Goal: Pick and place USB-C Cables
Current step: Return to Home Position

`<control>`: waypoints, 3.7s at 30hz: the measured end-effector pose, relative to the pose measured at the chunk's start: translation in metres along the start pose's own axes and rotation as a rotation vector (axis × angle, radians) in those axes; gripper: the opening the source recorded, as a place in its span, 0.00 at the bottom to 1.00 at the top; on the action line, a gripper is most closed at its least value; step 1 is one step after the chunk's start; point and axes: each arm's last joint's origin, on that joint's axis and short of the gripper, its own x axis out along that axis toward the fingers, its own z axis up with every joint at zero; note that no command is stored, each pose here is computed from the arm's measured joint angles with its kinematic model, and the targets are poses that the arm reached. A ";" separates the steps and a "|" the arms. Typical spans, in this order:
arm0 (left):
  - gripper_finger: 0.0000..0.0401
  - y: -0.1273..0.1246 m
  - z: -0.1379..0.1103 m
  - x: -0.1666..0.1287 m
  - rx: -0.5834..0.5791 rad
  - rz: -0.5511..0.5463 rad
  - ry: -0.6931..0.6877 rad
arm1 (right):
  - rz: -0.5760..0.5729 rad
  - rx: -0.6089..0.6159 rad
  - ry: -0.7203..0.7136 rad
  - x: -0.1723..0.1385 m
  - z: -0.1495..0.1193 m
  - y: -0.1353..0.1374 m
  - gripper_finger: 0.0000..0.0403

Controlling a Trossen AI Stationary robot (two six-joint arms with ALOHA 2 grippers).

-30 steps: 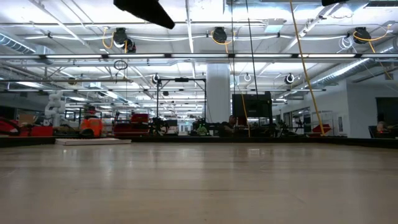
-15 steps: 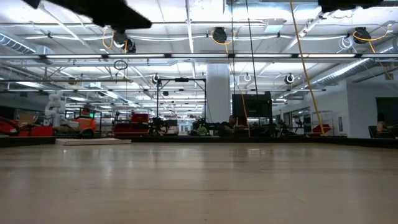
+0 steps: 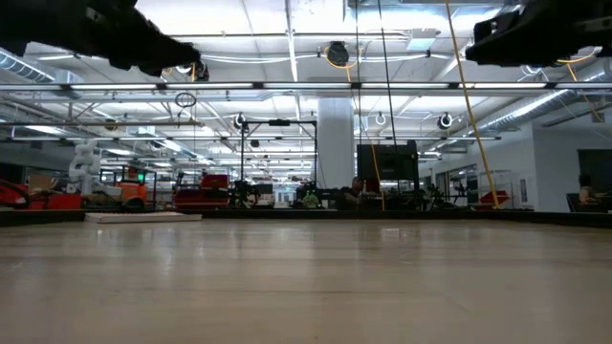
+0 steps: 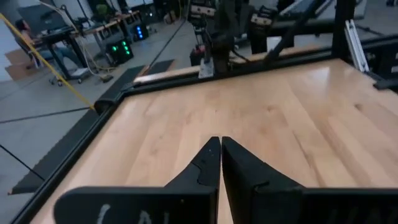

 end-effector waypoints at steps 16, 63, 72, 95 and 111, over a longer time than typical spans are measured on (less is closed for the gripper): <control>0.03 0.005 -0.039 -0.015 0.020 -0.071 -0.074 | -0.051 0.020 -0.100 0.008 -0.046 0.002 0.00; 0.04 0.014 -0.049 -0.021 -0.023 -0.058 -0.114 | -0.164 0.131 -0.334 -0.030 -0.059 -0.008 0.00; 0.04 0.014 -0.049 -0.021 -0.019 -0.057 -0.115 | -0.162 0.134 -0.337 -0.038 -0.063 -0.007 0.00; 0.03 0.014 -0.048 -0.021 -0.006 -0.055 -0.125 | -0.172 0.149 -0.279 -0.036 -0.071 -0.014 0.00; 0.01 0.015 -0.047 -0.028 -0.008 -0.073 -0.127 | -0.173 0.169 -0.227 -0.035 -0.076 -0.014 0.00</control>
